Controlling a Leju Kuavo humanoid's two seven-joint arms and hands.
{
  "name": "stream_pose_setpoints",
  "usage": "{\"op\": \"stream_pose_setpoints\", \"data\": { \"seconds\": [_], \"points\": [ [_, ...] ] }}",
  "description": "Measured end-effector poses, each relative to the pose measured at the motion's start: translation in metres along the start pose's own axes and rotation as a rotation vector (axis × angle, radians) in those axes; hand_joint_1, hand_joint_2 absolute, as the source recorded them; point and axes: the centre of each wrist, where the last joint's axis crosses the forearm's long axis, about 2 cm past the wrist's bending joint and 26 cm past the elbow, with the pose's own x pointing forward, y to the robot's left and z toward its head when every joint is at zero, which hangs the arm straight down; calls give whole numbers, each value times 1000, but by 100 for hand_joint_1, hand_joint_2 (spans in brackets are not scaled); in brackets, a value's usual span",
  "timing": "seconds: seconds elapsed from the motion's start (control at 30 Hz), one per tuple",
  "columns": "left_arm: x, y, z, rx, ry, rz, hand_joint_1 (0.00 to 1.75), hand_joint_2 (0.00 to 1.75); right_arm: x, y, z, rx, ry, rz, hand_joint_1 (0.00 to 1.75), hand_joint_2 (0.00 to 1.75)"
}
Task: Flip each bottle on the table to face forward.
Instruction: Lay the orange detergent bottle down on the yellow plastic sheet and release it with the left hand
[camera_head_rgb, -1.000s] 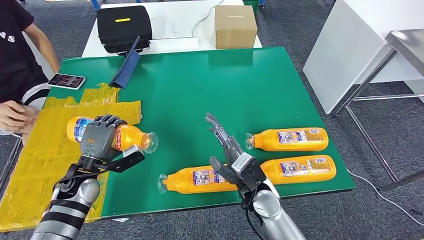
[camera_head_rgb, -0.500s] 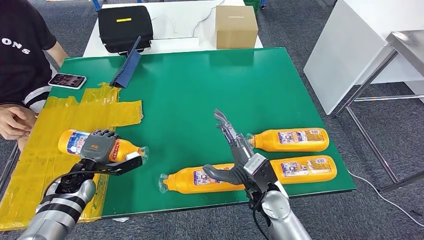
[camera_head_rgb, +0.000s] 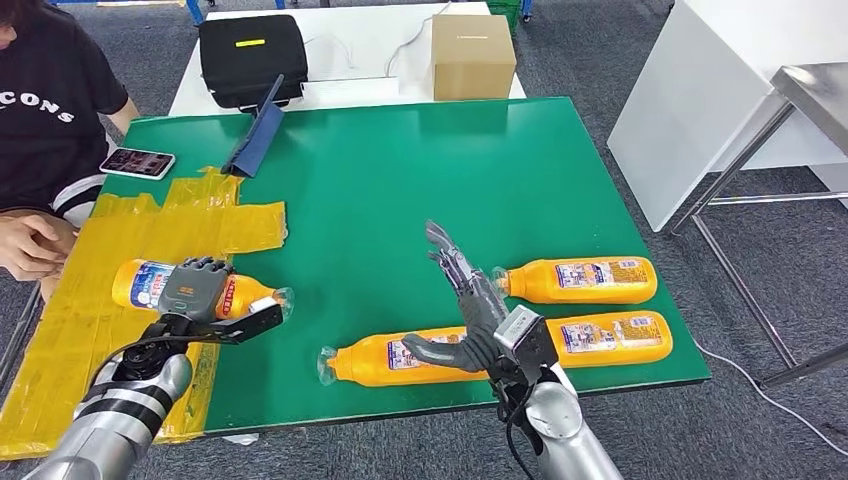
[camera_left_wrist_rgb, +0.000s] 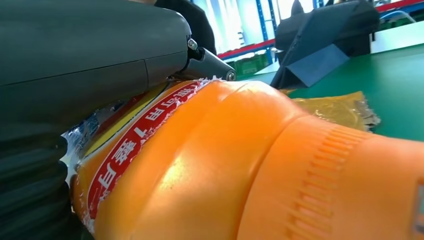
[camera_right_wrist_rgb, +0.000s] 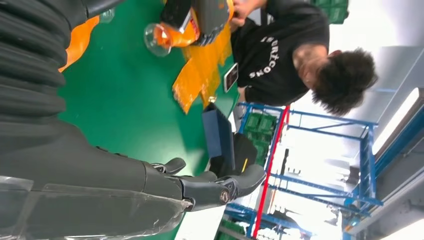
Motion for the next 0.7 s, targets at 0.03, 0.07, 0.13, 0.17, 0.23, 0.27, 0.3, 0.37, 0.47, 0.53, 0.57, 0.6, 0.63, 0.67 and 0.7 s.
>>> {"op": "stream_pose_setpoints", "data": {
  "seconds": [0.03, 0.07, 0.13, 0.17, 0.23, 0.27, 0.3, 0.37, 0.47, 0.53, 0.57, 0.6, 0.63, 0.67, 0.7],
  "points": [
    [0, -1, -1, -6, 5, 3, 131, 175, 0, 0, 0, 0, -1, -3, 0, 175],
    [0, -2, -1, -13, 9, 6, 87, 175, 1, 0, -1, -1, -1, -6, 0, 175],
    [1, -5, -1, -20, 16, 30, 0, 175, 1, 1, -1, -7, 2, -2, 0, 175],
    [1, -7, 0, -18, 20, 52, 0, 175, 1, 1, -1, -13, 5, 6, 0, 175],
    [2, -11, 2, -6, 31, 107, 0, 175, 1, 0, -1, -26, 10, 32, 0, 175],
    [2, -13, 3, 1, 36, 133, 0, 175, 1, 0, -1, -33, 11, 46, 0, 175],
    [2, -15, 5, 6, 41, 156, 0, 175, 1, 0, -1, -38, 11, 60, 0, 175],
    [2, -18, 6, 14, 47, 198, 0, 175, 1, 0, -1, -49, 11, 88, 0, 175],
    [3, -20, 8, 26, 53, 243, 0, 175, 0, 0, -1, -58, 13, 129, 0, 175],
    [5, -21, 9, 30, 54, 264, 0, 175, 0, 0, -1, -59, 15, 151, 0, 175],
    [5, -21, 9, 31, 55, 273, 0, 175, 0, 0, -1, -59, 16, 159, 0, 175],
    [6, -22, 10, 33, 54, 280, 0, 175, 0, 0, 0, -59, 18, 166, 0, 175],
    [6, -22, 10, 36, 53, 287, 0, 175, -1, 0, 0, -58, 19, 171, 0, 175],
    [6, -23, 11, 41, 51, 294, 0, 175, -1, 0, 0, -58, 19, 175, 0, 175],
    [6, -24, 12, 45, 49, 299, 0, 175, -1, 0, 0, -57, 20, 178, 0, 175]
  ]
}}
